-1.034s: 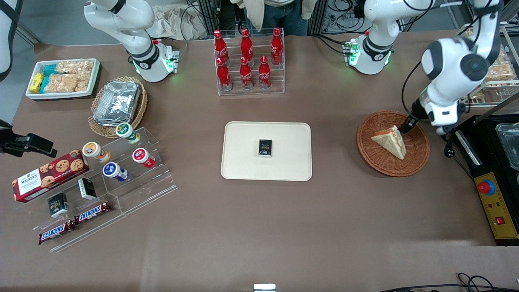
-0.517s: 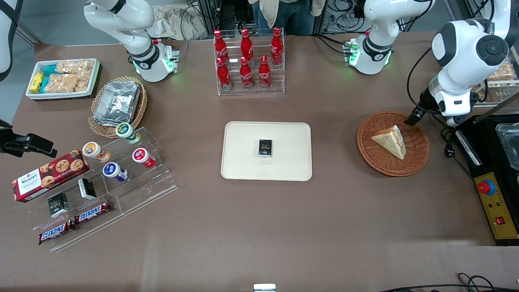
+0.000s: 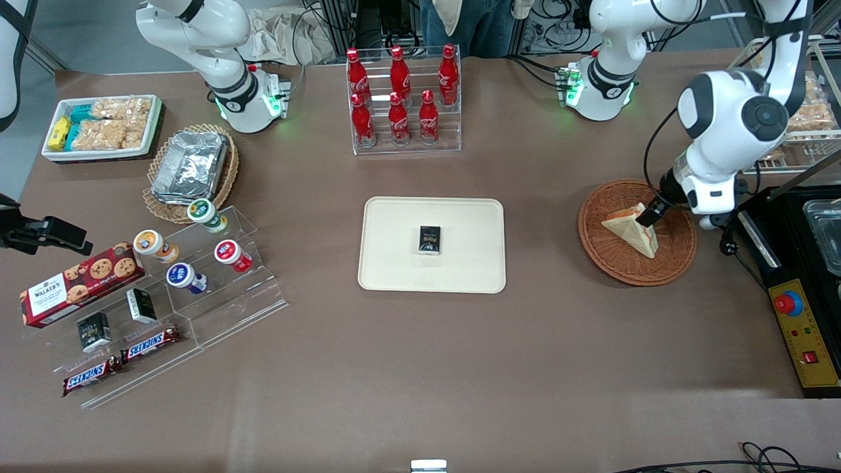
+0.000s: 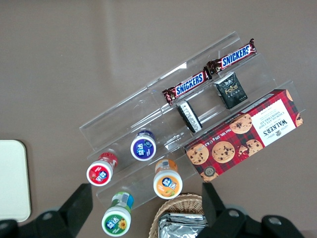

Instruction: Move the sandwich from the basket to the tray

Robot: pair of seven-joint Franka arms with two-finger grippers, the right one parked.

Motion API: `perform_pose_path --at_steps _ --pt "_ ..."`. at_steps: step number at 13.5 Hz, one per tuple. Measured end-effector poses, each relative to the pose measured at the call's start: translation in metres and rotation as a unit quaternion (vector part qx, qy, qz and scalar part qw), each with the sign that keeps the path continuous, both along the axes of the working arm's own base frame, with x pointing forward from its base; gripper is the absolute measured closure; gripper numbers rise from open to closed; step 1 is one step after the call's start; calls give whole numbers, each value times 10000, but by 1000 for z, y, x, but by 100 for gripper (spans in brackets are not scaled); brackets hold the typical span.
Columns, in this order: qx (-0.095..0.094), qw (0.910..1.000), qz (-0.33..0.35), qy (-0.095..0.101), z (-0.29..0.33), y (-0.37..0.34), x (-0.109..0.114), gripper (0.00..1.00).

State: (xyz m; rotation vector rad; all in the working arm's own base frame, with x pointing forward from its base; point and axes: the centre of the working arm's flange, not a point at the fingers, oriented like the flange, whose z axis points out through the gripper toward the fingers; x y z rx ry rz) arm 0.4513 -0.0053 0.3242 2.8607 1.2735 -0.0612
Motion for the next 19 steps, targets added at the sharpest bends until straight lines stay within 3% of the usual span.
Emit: perform_pose_path --at_steps 7,15,17,18,19 --pt "-60 9998 11 208 -41 0 1 0" --pt "-101 9999 45 112 -89 0 -2 0" --pt "-111 9998 53 123 -96 0 -2 3" --pt "-112 9998 55 129 -97 0 -2 10" --pt "-113 9998 55 133 -97 0 -3 22"
